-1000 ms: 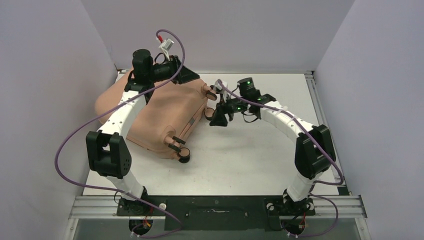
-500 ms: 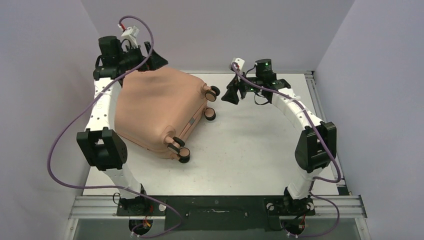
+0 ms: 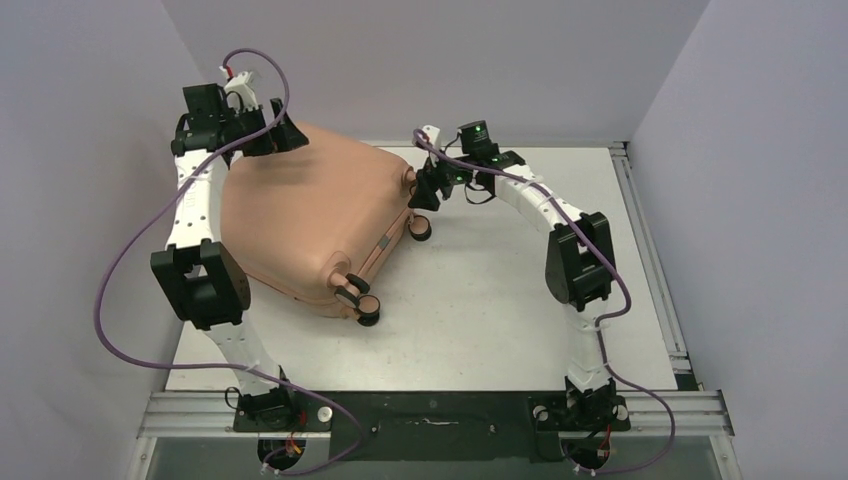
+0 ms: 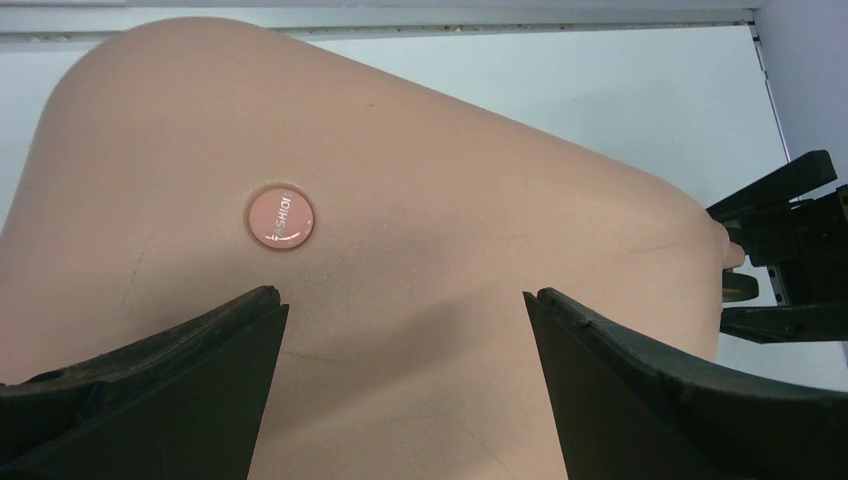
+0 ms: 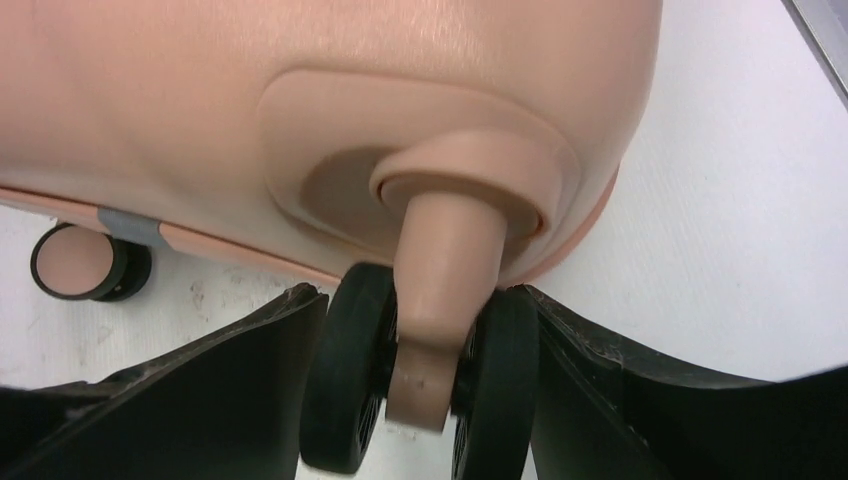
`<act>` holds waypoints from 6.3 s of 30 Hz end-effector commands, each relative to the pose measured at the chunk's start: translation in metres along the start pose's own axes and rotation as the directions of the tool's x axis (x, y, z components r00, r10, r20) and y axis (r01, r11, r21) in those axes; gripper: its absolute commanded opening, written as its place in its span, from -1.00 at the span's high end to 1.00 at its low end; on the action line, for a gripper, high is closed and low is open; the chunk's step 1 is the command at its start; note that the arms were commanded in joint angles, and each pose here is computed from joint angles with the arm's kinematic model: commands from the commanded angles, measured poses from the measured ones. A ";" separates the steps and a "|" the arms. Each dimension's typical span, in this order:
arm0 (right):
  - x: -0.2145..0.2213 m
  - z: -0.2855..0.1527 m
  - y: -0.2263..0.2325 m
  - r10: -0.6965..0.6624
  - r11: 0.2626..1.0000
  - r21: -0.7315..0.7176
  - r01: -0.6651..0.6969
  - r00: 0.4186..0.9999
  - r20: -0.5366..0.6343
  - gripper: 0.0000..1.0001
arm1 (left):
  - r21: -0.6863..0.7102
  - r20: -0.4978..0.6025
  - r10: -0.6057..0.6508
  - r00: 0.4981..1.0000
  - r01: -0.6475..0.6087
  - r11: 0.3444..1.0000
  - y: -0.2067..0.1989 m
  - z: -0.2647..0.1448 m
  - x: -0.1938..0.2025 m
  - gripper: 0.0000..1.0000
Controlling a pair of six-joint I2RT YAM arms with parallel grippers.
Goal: Pack the luggage
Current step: Zip the luggage at the center of the board.
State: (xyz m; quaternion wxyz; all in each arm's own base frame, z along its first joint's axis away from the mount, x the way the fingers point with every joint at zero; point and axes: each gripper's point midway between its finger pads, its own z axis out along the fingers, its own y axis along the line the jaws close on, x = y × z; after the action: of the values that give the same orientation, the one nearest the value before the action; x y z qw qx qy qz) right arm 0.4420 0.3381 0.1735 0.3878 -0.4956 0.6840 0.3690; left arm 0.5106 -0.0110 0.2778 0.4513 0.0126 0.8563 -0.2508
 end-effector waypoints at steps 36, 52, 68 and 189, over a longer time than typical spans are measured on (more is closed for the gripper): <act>0.002 -0.133 0.059 -0.026 0.784 0.620 -0.012 0.998 0.051 0.90 | -0.171 0.008 0.228 0.974 -0.223 0.960 -0.009 -0.054 0.023 -0.92; -0.067 -0.158 -0.009 -0.241 0.533 0.838 0.119 0.970 0.015 0.90 | -0.330 -0.030 0.026 0.999 -0.035 0.943 0.087 -0.064 0.061 -0.88; -0.122 -0.231 0.042 -0.166 0.851 0.524 -0.043 0.923 0.347 -0.19 | -0.555 0.043 0.043 0.998 -0.012 0.832 0.116 -0.149 0.066 -0.22; 0.113 -0.153 -0.242 0.344 0.502 0.817 -0.283 0.932 0.112 -0.15 | -0.132 -0.040 0.148 0.988 -0.152 0.979 0.014 0.095 0.066 -0.92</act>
State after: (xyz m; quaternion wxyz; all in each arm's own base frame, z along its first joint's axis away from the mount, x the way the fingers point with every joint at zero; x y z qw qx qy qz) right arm 0.6262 0.0551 0.1158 0.5036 -0.0962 0.8572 0.0489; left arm 0.5439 -0.0410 0.1590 0.4241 0.0379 0.8936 -0.1422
